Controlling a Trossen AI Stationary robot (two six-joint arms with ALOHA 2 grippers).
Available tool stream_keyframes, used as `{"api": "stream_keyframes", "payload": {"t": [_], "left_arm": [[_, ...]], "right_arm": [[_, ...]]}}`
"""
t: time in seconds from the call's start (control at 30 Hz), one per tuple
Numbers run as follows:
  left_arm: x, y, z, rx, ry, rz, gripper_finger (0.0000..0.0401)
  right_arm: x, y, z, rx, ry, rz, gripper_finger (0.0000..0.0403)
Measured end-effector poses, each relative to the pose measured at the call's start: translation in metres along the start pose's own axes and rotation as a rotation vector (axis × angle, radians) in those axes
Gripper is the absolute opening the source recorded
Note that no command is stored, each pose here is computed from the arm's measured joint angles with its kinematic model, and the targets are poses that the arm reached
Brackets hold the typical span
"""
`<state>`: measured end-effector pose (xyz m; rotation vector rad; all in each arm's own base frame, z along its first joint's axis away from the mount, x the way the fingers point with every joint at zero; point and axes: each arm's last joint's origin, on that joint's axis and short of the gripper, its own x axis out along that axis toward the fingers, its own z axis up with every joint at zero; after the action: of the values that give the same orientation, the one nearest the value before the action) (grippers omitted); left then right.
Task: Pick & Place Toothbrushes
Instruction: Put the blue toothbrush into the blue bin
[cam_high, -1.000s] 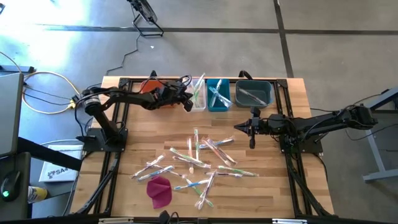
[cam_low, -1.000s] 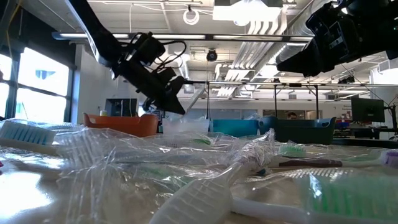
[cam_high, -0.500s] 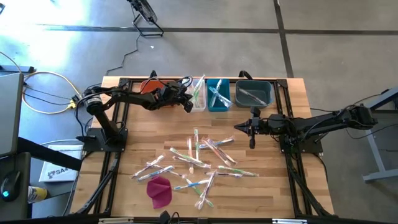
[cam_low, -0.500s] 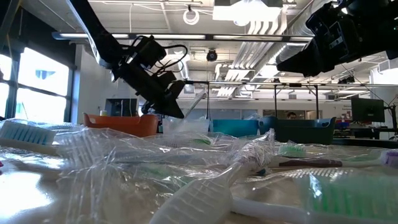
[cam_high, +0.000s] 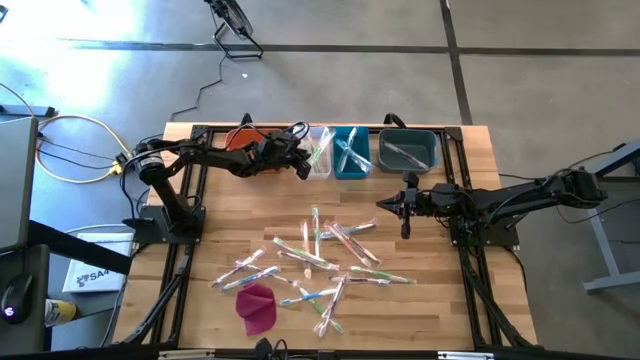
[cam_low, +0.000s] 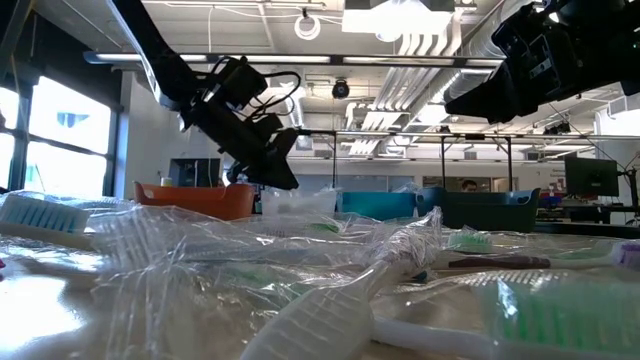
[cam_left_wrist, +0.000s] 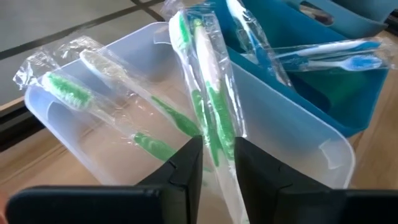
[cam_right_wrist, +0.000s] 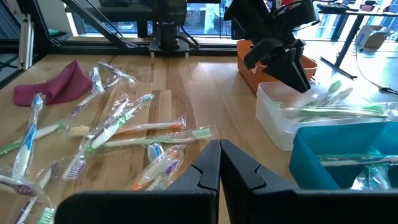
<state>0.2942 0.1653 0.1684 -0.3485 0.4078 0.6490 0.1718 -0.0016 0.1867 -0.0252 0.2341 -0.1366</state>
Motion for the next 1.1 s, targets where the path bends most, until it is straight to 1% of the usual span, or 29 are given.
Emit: {"api": "stream_keyframes", "payload": {"t": [0.17, 0.4, 0.73, 1.0, 1.1], "left_arm": [[0.0, 0.0, 0.0, 0.003, 0.0, 0.0, 0.0095], [0.0, -0.0001, 0.0006, 0.004, -0.006, -0.001, 0.0095], [0.0, -0.0008, 0.0017, 0.003, -0.016, -0.017, 0.0095], [-0.0001, 0.0, -0.0016, 0.006, 0.019, -0.008, 0.0095], [-0.0001, 0.0001, -0.0019, 0.007, 0.022, -0.008, 0.0095]], "right_arm": [[0.0, 0.0, 0.0, 0.01, 0.0, 0.0, 0.0002], [-0.0001, 0.0, -0.0034, 0.104, 0.035, -0.001, 0.0003], [-0.0001, -0.0002, -0.0033, 0.108, 0.033, -0.009, 0.0003], [-0.0004, -0.0043, -0.0032, 0.109, 0.025, -0.148, 0.0003], [-0.0004, -0.0047, -0.0029, 0.129, 0.019, -0.163, 0.0003]]}}
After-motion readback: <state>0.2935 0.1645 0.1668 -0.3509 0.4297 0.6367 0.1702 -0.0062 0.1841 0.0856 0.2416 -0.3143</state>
